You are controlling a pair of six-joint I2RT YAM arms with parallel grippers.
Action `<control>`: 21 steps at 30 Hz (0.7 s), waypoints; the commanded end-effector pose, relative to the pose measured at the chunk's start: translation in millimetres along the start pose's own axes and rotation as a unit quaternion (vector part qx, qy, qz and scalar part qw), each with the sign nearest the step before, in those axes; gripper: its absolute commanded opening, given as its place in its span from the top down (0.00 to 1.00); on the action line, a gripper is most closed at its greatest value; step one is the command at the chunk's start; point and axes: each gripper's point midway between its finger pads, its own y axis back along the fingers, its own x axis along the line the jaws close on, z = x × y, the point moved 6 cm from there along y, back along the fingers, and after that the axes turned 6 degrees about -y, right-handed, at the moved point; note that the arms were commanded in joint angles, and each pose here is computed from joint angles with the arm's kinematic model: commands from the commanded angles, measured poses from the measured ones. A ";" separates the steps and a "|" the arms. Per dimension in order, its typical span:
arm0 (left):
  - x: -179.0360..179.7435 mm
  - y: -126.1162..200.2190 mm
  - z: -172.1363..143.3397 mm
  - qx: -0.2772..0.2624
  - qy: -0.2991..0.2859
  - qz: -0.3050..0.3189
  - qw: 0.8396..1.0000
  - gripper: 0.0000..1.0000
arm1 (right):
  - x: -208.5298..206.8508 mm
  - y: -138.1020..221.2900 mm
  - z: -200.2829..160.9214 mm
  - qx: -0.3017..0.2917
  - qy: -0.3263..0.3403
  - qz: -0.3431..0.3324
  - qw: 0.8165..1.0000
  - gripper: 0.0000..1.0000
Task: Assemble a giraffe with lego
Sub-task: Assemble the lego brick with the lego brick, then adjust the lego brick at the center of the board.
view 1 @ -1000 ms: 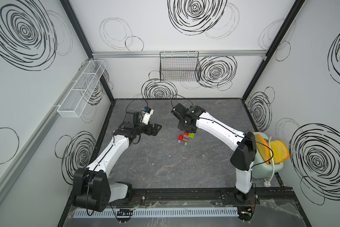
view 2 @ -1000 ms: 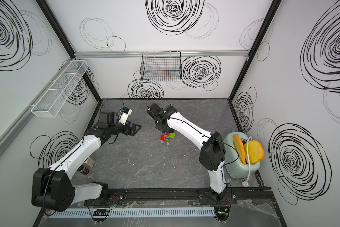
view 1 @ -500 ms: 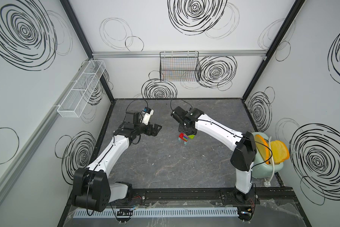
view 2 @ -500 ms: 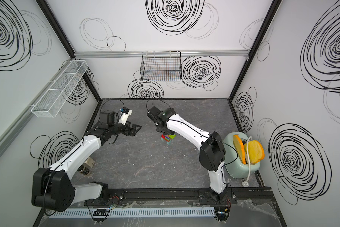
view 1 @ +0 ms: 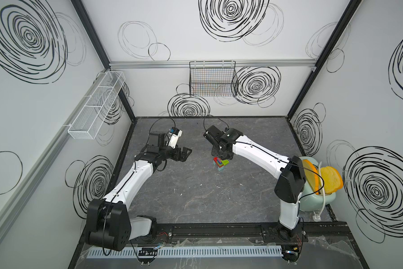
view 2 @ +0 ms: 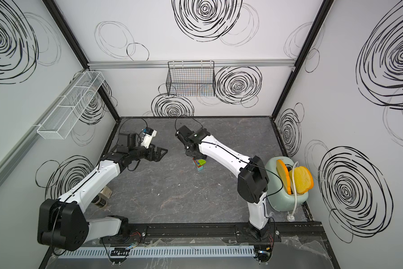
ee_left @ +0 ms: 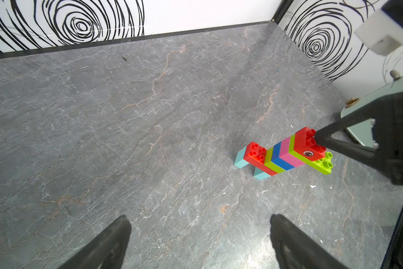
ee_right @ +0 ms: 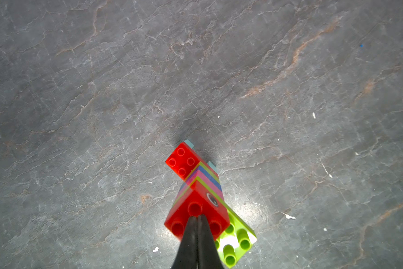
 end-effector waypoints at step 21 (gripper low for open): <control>5.6 5.3 5.0 -0.018 -0.006 0.007 1.000 0.02 | 9.5 -4.1 47.8 -0.074 0.158 0.041 0.984 0.26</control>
